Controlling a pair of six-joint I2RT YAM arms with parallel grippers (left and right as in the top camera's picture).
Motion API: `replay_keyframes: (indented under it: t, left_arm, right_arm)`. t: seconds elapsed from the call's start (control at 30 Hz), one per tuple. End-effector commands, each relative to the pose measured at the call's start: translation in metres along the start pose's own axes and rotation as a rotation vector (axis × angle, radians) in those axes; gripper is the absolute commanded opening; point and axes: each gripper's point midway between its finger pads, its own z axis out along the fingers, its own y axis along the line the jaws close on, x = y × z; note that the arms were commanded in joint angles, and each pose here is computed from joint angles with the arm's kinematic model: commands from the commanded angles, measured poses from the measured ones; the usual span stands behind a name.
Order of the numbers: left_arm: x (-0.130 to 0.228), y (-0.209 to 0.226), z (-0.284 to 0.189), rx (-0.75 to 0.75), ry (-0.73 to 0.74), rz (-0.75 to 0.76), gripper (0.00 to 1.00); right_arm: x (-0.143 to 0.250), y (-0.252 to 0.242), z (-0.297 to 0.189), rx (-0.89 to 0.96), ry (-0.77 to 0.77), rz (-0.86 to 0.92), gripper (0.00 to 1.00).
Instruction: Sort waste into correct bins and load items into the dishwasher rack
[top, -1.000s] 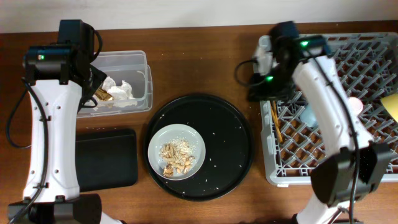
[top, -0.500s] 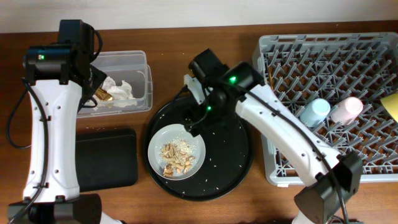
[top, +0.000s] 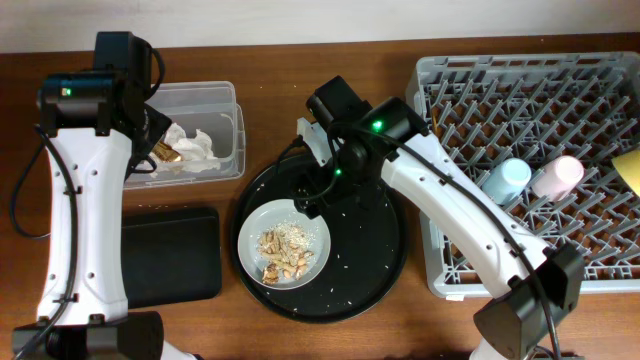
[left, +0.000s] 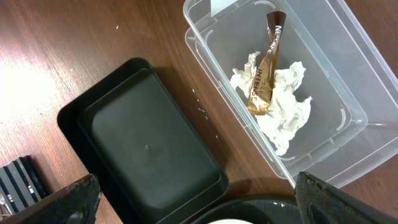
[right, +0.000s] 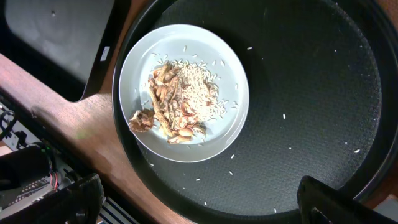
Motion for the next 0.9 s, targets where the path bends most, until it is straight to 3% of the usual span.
replay_keyframes:
  t: [0.0, 0.87]
  left_arm:
    - [-0.006, 0.005, -0.005, 0.005, -0.022, -0.021, 0.99]
    - [0.010, -0.008, -0.006, 0.077, 0.074, -0.024, 0.99]
  right_arm:
    - [0.000, -0.004, 0.004, 0.015, 0.008, 0.010, 0.99]
    - [0.000, -0.004, 0.004, 0.015, 0.008, 0.010, 0.98]
